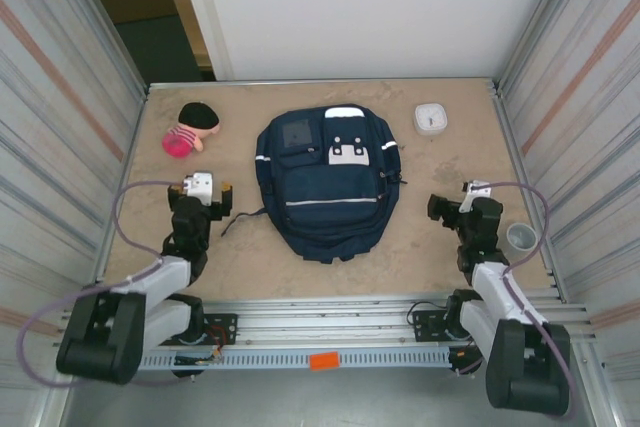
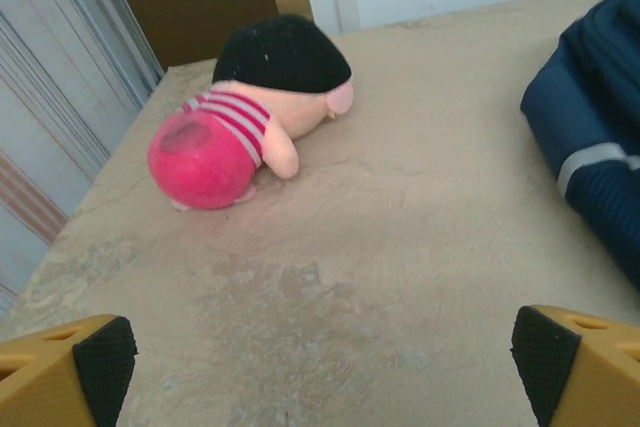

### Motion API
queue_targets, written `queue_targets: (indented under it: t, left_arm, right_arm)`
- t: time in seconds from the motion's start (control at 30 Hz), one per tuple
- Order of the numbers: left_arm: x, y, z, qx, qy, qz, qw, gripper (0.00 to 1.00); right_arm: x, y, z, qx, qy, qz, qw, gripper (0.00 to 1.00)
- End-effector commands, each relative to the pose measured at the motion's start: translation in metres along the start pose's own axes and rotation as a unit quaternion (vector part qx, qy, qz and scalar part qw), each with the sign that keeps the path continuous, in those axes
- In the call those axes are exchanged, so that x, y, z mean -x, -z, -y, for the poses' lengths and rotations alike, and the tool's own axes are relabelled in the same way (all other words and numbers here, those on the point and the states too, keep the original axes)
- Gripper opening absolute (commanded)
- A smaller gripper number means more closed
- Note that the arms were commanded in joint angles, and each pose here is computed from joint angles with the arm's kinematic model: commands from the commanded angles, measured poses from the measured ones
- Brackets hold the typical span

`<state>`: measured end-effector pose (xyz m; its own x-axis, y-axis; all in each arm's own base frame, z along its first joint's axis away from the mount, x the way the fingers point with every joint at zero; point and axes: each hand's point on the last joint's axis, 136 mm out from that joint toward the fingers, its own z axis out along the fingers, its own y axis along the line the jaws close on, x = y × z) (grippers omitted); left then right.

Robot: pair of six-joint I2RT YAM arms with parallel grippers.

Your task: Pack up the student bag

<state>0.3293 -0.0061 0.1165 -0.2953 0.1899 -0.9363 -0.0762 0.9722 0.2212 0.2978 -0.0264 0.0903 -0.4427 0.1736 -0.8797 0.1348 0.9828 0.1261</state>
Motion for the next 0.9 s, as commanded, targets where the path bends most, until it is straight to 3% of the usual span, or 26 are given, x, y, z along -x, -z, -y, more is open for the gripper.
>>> queue_targets:
  t: [0.0,0.23,0.33,0.37,0.4,0.47,0.57,0.87]
  left_arm:
    - [0.027,-0.009,0.006,-0.013,0.018,0.080,0.997,0.99]
    - [0.006,-0.035,0.018,-0.018,0.007,0.053,0.998,0.99]
    - [-0.004,-0.062,-0.002,0.008,0.046,-0.028,0.999,0.99]
    - [-0.008,-0.070,-0.004,-0.016,0.068,-0.053,0.996,0.99]
    - [-0.007,-0.066,-0.006,-0.034,0.087,-0.040,0.995,0.99]
    - [-0.008,-0.066,-0.009,-0.023,0.085,-0.037,0.995,0.99]
    - [-0.007,-0.068,-0.006,-0.011,0.070,-0.043,0.997,0.99]
    - [-0.006,-0.068,-0.006,-0.012,0.069,-0.044,0.997,0.99]
  right_arm:
    - [0.041,-0.004,-0.012,0.032,0.013,0.084,0.996,0.99]
    - [0.048,-0.049,-0.036,0.073,0.058,0.061,0.994,0.99]
    - [0.038,-0.071,-0.046,0.092,0.065,0.041,0.993,0.99]
    - [0.030,-0.078,-0.047,0.094,0.070,0.042,0.992,0.99]
    - [0.033,-0.082,-0.044,0.088,0.062,0.063,0.992,0.99]
    - [0.033,-0.086,-0.028,0.059,0.030,0.023,0.998,0.99]
    - [0.035,-0.090,-0.022,0.019,0.036,0.020,0.999,0.99]
    - [0.035,-0.091,-0.022,0.021,0.033,0.019,0.999,0.99]
